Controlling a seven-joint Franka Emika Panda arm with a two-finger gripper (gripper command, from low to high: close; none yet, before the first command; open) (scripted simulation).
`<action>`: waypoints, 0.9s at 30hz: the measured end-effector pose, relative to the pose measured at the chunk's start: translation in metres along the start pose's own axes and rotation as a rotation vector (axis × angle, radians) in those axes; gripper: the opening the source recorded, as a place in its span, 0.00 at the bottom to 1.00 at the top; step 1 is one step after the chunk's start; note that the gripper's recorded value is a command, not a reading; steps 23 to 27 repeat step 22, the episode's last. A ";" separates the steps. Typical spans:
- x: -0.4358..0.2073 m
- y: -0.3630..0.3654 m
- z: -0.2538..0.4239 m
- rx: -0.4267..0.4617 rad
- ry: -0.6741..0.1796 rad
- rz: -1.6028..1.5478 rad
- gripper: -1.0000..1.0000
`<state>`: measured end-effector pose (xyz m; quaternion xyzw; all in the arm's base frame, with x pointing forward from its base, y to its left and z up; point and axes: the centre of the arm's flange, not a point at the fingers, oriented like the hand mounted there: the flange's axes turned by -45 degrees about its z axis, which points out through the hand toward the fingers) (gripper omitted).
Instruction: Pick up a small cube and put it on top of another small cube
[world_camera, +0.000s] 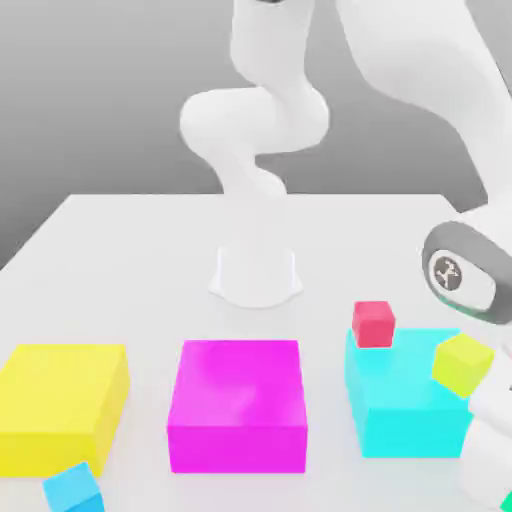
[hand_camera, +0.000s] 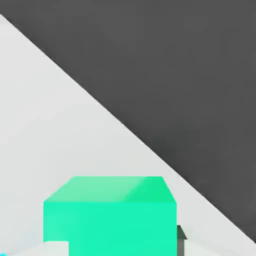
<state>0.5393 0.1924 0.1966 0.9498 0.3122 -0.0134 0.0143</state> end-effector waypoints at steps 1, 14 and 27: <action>-0.010 0.024 -0.001 -0.001 -0.004 0.033 0.00; -0.226 0.270 -0.028 0.024 0.014 0.485 0.00; -0.267 0.294 0.027 0.029 0.028 0.556 1.00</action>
